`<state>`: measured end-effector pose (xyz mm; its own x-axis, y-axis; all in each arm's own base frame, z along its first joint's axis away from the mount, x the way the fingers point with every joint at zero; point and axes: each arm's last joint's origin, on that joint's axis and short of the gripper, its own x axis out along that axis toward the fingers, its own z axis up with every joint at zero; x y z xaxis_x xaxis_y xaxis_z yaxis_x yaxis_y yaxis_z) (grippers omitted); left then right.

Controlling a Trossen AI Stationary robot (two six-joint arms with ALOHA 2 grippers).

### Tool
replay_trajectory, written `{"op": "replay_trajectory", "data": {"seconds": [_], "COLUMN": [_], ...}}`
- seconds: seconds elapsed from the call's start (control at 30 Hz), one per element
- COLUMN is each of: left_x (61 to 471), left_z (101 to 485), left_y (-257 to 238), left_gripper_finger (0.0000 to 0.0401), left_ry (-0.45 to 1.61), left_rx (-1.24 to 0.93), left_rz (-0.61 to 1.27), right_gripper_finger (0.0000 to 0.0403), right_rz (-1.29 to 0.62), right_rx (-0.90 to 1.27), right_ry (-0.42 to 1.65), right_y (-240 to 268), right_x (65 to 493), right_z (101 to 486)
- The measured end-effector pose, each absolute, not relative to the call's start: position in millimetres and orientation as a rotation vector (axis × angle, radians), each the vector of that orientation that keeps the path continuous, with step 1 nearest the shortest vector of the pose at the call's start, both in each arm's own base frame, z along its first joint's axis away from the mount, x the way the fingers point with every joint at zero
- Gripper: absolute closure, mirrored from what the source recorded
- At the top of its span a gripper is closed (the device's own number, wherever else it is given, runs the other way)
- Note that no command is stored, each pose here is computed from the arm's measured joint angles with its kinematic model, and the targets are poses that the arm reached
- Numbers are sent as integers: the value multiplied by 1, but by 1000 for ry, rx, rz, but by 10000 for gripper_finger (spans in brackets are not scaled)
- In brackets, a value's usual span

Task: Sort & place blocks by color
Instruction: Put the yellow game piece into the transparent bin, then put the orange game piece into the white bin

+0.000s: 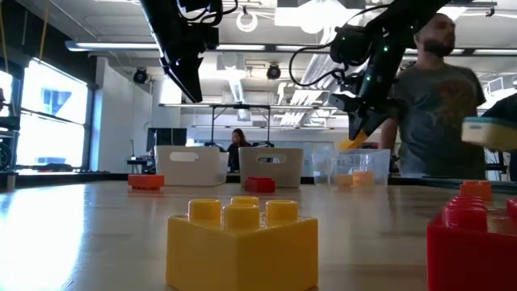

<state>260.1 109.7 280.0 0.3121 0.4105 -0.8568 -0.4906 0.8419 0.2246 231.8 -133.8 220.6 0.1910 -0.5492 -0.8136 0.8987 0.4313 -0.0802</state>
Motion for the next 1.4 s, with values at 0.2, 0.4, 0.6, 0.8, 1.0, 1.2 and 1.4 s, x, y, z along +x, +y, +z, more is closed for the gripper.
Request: {"op": "replay_trajectory", "data": {"seconds": [0.2,0.4,0.6,0.8,1.0,1.2,1.4], "left_x": [260,260,259,259,255,250,243], "left_z": [280,280,279,278,276,274,269], "left_y": [110,110,108,107,105,102,96], "left_gripper_finger": [192,192,192,192,192,192,192], "left_ry": [1104,1111,1127,1163,1238,1310,1367], "left_rx": [-82,-61,-84,-7,104,177,177], "left_rz": [594,580,539,439,339,227,44], "right_gripper_finger": [288,221,162,157,156,155,155], "right_rz": [-1075,-1077,-1063,-1035,-983,-935,-889], "right_rx": [504,488,466,422,357,300,285], "right_ry": [900,912,924,912,884,848,833], "right_y": [-140,-143,-143,-144,-147,-145,-135], "right_x": [227,225,226,228,235,245,253], "right_z": [220,220,220,222,236,253,259]}}
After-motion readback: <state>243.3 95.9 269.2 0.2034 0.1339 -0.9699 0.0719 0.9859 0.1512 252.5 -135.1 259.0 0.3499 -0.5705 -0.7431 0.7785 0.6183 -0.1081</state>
